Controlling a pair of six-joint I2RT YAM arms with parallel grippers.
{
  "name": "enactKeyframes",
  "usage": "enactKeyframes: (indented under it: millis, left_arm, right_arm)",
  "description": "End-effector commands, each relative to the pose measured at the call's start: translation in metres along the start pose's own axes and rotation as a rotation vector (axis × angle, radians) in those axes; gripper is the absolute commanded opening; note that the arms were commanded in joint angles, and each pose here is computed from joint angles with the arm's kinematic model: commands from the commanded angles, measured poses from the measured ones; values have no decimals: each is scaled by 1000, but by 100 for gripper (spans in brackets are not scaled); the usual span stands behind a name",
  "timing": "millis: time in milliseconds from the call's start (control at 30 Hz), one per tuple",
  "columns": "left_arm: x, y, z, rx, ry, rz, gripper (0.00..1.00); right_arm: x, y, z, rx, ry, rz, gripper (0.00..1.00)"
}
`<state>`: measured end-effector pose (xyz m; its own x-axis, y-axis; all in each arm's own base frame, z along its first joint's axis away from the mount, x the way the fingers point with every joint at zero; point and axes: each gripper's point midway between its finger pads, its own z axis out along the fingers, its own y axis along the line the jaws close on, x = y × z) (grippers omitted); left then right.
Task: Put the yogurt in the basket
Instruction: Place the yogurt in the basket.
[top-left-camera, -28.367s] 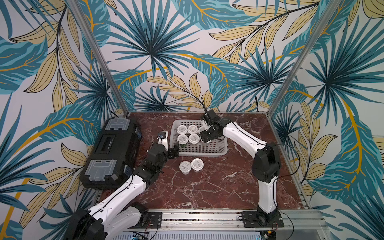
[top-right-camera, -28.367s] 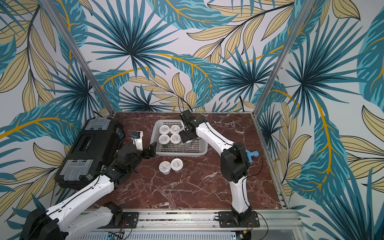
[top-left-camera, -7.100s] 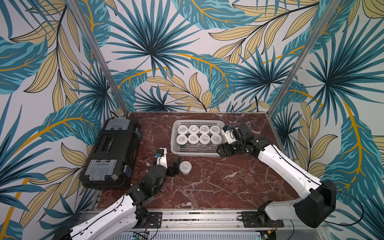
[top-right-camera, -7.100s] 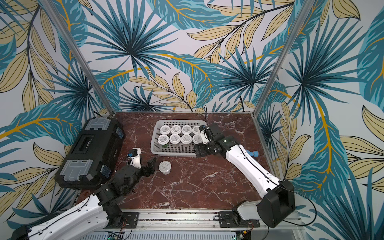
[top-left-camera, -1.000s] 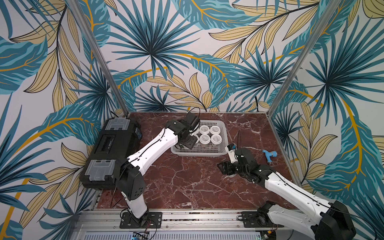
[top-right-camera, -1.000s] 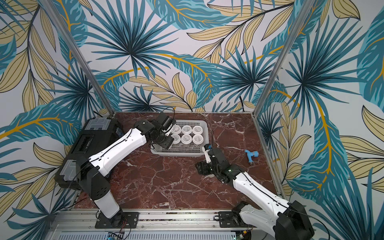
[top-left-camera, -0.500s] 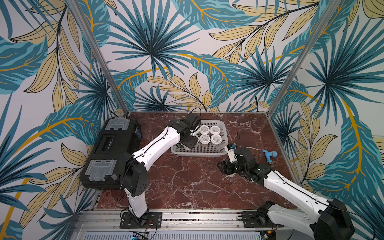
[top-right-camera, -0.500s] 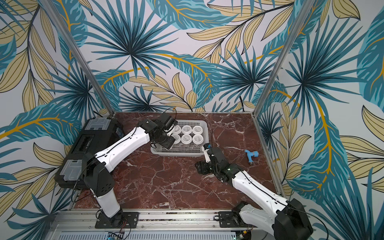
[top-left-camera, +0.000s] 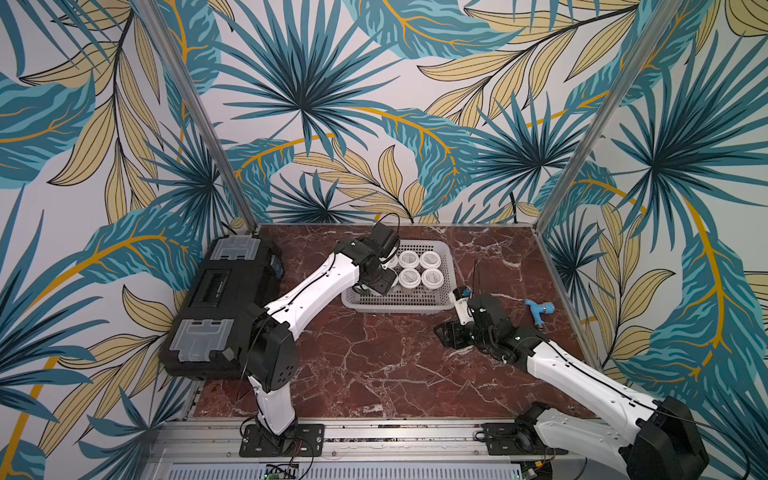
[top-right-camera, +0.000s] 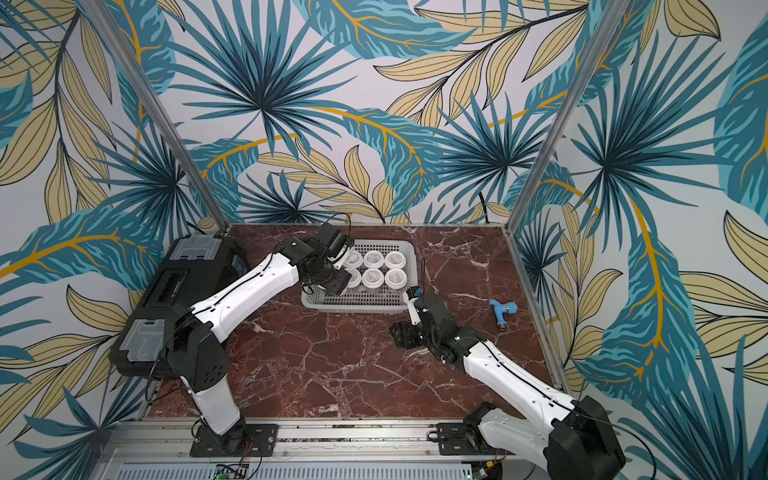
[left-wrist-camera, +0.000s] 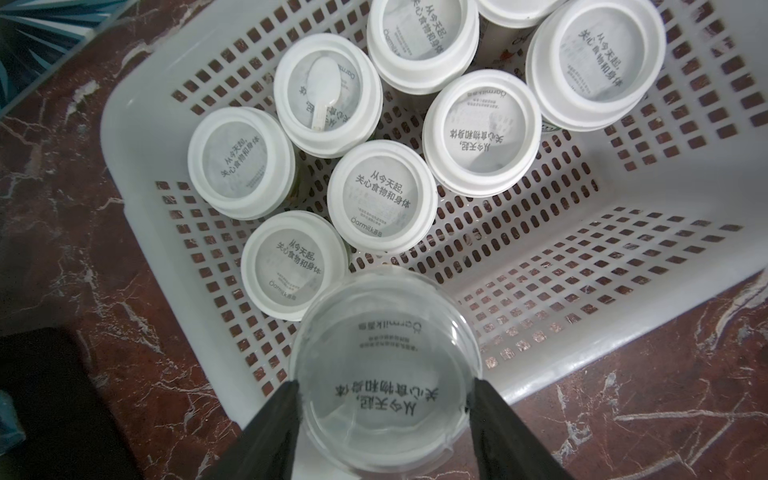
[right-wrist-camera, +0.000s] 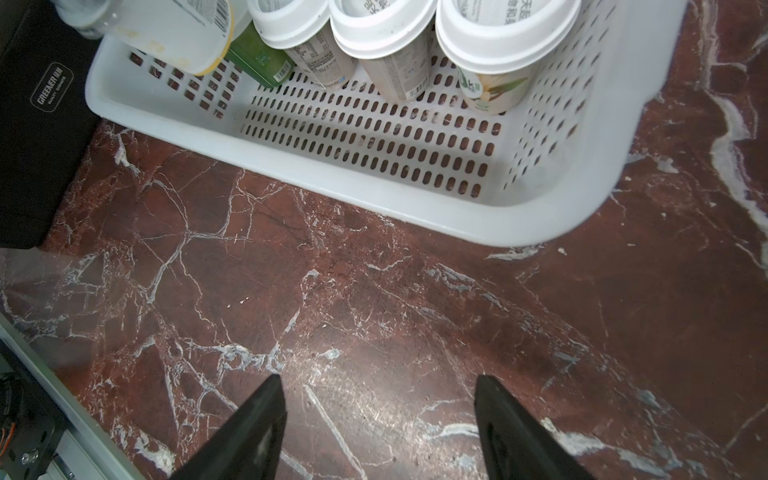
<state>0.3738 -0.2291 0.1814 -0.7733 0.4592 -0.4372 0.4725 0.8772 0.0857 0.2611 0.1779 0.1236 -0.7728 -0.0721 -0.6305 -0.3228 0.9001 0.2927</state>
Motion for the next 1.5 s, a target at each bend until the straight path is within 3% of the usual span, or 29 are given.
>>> enactKeyframes:
  millis: [0, 1467]
  left_arm:
    - [8, 0, 18, 4, 27, -3, 66]
    - [35, -2, 57, -1, 90, -18, 66]
  right_arm:
    - [-1, 3, -1, -10, 7, -15, 77]
    - [-1, 4, -2, -11, 5, -17, 76]
